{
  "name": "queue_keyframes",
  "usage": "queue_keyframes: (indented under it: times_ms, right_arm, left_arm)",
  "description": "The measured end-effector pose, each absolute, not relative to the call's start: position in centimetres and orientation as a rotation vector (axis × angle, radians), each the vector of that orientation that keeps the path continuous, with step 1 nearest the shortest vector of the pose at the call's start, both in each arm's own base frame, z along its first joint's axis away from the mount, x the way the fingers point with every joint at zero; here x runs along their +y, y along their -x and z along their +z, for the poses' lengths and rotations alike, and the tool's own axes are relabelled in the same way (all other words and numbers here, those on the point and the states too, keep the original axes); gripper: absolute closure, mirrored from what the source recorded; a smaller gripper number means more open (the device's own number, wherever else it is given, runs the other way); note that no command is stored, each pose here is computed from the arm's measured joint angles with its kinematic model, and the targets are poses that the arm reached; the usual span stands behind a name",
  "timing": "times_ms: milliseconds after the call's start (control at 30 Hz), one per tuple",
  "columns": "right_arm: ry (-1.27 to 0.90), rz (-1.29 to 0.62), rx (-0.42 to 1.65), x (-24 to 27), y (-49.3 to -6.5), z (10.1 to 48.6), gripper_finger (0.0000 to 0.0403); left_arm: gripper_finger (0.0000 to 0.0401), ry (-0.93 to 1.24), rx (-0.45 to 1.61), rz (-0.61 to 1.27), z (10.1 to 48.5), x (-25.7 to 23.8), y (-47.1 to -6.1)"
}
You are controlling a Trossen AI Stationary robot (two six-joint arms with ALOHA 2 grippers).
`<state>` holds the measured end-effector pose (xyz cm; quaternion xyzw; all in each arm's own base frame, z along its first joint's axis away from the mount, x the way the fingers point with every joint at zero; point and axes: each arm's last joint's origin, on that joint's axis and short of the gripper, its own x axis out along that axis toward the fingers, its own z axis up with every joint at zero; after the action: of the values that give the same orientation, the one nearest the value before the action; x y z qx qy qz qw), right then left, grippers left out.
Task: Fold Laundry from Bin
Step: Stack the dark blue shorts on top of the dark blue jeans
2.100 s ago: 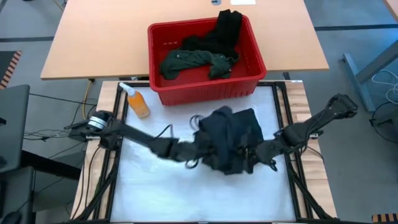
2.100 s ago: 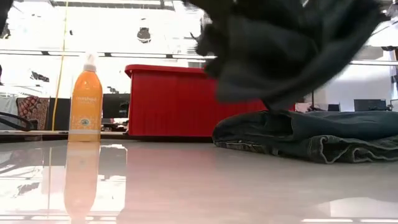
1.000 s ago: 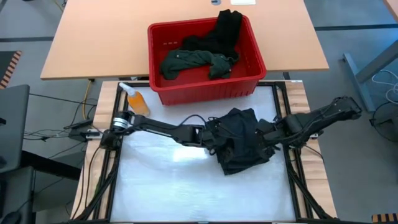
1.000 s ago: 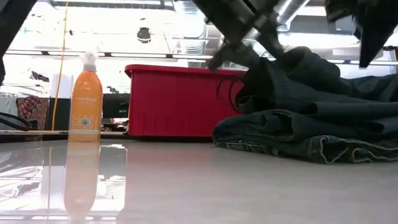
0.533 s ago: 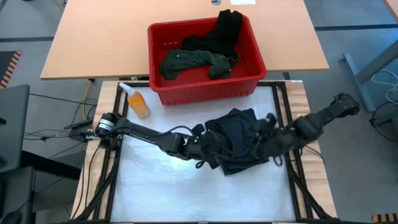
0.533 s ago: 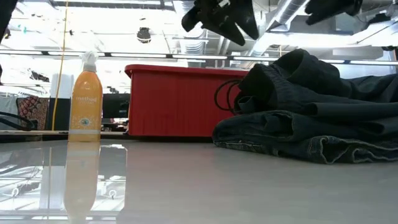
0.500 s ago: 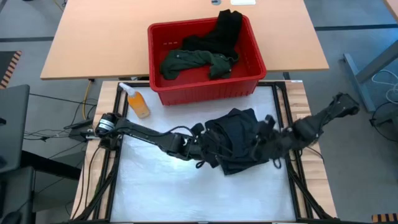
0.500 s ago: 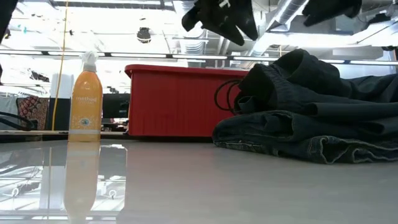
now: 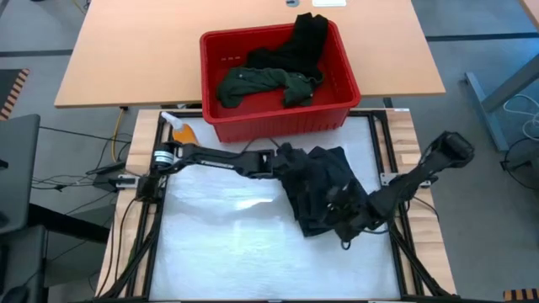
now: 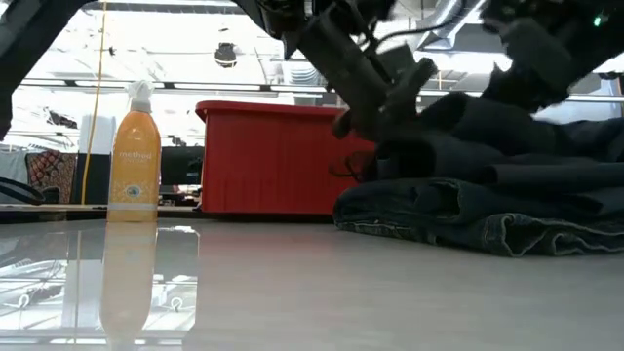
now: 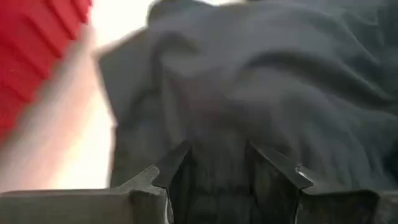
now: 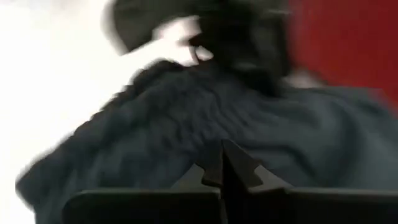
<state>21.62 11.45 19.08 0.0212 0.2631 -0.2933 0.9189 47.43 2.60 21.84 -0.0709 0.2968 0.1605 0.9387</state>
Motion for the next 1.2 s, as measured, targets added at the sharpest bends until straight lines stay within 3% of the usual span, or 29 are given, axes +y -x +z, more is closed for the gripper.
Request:
queue_keyframes:
  times_ms: [300, 633, 933, 1067, 1200]
  right_arm:
    - [0.061, -0.269, 0.776, 14.6, -23.2, 18.0, 0.0387]
    - [-0.067, -0.420, 0.707, 11.1, -18.6, 26.2, 0.0387]
    - [-0.265, -0.422, 0.967, 10.2, -15.4, 21.6, 0.0387]
    - [-0.255, -0.459, 1.005, 9.9, -15.3, 21.1, 0.0387]
    - [-0.222, -0.403, 0.980, 9.7, -15.6, 23.0, 0.0383]
  left_arm:
    - [0.0262, 0.024, 0.775, 0.370, 18.3, 0.2, -47.4]
    - [0.0262, -0.064, 0.746, 0.502, 18.7, 0.9, -47.3]
    - [0.0262, -0.294, 0.652, 0.655, 22.8, -1.1, -46.2]
    - [0.0262, -0.253, 0.571, 0.493, 24.7, -2.2, -46.4]
    - [0.0262, -0.188, 0.536, 0.239, 23.8, -3.4, -47.4]
